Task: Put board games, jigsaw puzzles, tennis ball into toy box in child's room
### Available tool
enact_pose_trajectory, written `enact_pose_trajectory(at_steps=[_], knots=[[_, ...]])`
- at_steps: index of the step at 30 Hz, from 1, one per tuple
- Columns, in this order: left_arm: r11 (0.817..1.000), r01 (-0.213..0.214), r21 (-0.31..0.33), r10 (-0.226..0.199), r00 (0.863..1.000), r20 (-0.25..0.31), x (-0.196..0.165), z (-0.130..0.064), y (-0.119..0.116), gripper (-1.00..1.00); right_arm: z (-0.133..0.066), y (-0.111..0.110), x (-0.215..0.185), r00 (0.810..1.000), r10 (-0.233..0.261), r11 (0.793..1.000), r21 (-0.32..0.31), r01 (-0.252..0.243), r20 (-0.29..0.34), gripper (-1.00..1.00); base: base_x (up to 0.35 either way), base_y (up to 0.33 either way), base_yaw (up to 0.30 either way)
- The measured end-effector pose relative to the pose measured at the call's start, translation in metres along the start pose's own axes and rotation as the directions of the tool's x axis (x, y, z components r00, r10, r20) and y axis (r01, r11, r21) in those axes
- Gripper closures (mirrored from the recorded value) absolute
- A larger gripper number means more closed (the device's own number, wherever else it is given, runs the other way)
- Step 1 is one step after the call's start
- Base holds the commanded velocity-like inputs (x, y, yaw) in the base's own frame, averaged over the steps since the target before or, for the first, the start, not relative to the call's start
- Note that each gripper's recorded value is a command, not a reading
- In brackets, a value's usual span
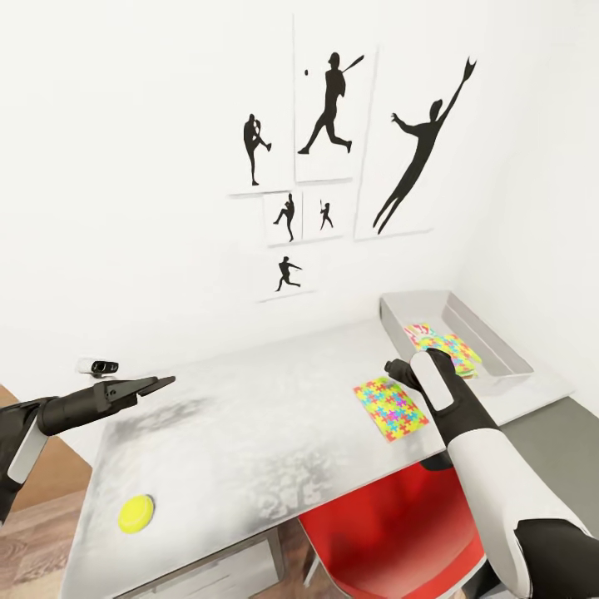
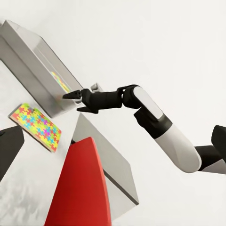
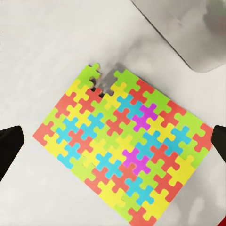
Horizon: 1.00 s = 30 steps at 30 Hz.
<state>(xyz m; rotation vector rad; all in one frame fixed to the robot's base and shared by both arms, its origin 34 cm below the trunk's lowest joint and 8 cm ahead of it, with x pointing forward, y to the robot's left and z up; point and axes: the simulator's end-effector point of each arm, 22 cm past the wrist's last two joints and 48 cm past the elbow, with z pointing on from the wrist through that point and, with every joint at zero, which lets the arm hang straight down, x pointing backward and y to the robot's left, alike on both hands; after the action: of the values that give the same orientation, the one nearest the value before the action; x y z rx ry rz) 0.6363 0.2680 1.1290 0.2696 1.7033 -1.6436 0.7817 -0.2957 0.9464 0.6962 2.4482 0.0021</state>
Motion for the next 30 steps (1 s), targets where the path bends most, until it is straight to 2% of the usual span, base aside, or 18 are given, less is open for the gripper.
enact_pose_trajectory(at_steps=[7,19,30], knots=[[1.0,0.006,-0.003,-0.006,1.0,-0.001,0.002,0.0,0.003,-1.0,0.002,0.001,-0.003,1.0,0.006,1.0,-0.001,-0.006,0.007,-1.0,0.0,0.0,0.0],[1.0,0.012,-0.008,-0.012,1.0,-0.003,0.005,-0.001,0.01,-1.0,0.009,-0.001,-0.014,0.995,0.066,0.998,0.004,-0.067,0.071,-1.0,0.0,0.0,0.0],[1.0,0.019,-0.015,-0.019,1.0,-0.005,0.007,-0.002,0.015,-1.0,0.016,0.001,-0.007,0.995,0.07,0.997,0.007,-0.071,0.065,-1.0,0.0,0.092,0.0]])
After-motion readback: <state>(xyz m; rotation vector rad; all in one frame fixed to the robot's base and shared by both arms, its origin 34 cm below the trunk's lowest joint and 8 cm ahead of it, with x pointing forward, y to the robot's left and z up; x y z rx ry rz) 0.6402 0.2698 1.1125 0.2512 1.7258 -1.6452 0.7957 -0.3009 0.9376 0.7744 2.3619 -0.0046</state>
